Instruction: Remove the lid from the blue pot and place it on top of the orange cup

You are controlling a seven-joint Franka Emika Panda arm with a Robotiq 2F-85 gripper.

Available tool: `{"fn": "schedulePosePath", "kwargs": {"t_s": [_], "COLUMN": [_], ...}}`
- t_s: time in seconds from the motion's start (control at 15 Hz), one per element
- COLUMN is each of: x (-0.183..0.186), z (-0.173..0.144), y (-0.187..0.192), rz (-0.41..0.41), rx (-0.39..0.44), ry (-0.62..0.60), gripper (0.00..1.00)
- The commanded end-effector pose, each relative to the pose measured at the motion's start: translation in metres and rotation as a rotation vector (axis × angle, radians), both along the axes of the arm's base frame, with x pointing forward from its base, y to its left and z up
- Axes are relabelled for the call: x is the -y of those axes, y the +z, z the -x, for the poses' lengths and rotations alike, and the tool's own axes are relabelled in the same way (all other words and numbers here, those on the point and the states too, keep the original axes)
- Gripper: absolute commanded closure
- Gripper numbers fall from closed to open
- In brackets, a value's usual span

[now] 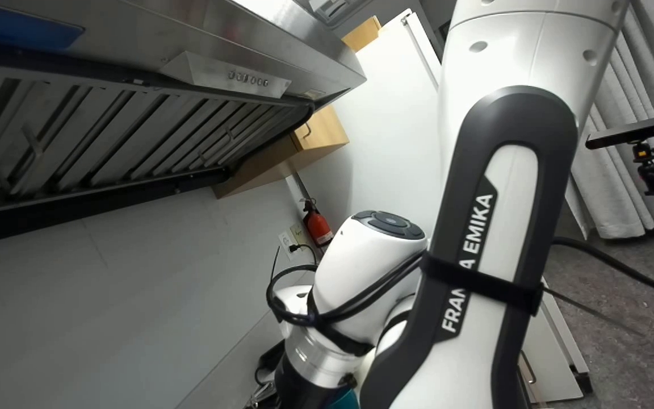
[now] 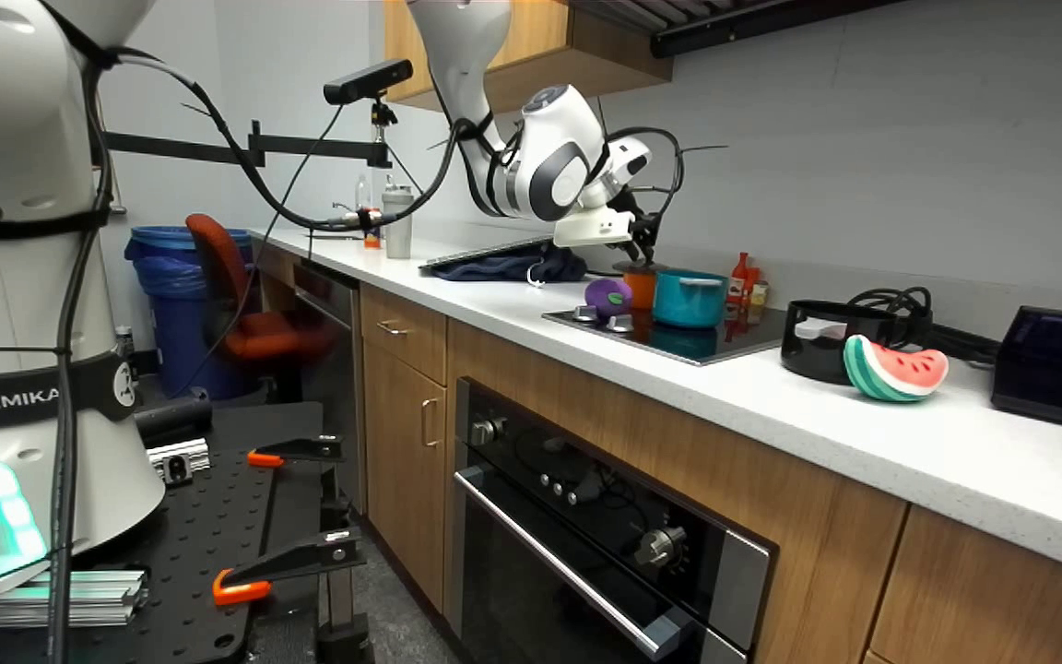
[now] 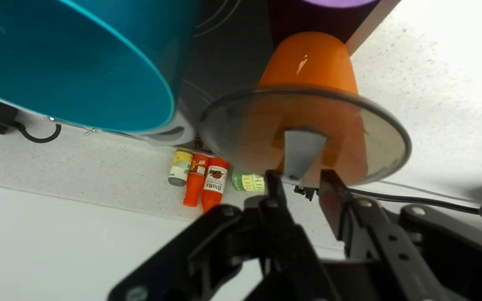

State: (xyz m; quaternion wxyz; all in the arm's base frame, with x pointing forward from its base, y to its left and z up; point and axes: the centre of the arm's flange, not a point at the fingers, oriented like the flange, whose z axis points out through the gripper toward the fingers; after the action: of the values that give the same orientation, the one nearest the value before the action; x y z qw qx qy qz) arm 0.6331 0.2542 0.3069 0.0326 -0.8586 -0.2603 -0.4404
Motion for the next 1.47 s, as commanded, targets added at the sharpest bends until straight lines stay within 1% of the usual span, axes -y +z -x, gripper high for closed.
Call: {"fn": "schedulePosePath", "kwargs": {"t_s": [0.0,0.27,0.33,0.4,0.6,0.93,1.4], "x": [-0.007,-0.009,-0.009,-0.010,-0.012,-0.010,-0.007], "z": [-0.007,-0.011,-0.011,-0.011,-0.013,-0.015,-0.019], "y": [0.004,0.004,0.003,0.003,0.000,0.002,0.006], "rz": [0.030,0.041,0.043,0.045,0.050,0.056,0.058], "rx": [-0.035,-0.055,-0.062,-0.067,-0.084,-0.089,-0.073], "ry": [0.018,0.018,0.020,0.021,0.022,0.024,0.028], "gripper": [0.38,0.07,0.01,0.00,0.00,0.00,0.00]}}
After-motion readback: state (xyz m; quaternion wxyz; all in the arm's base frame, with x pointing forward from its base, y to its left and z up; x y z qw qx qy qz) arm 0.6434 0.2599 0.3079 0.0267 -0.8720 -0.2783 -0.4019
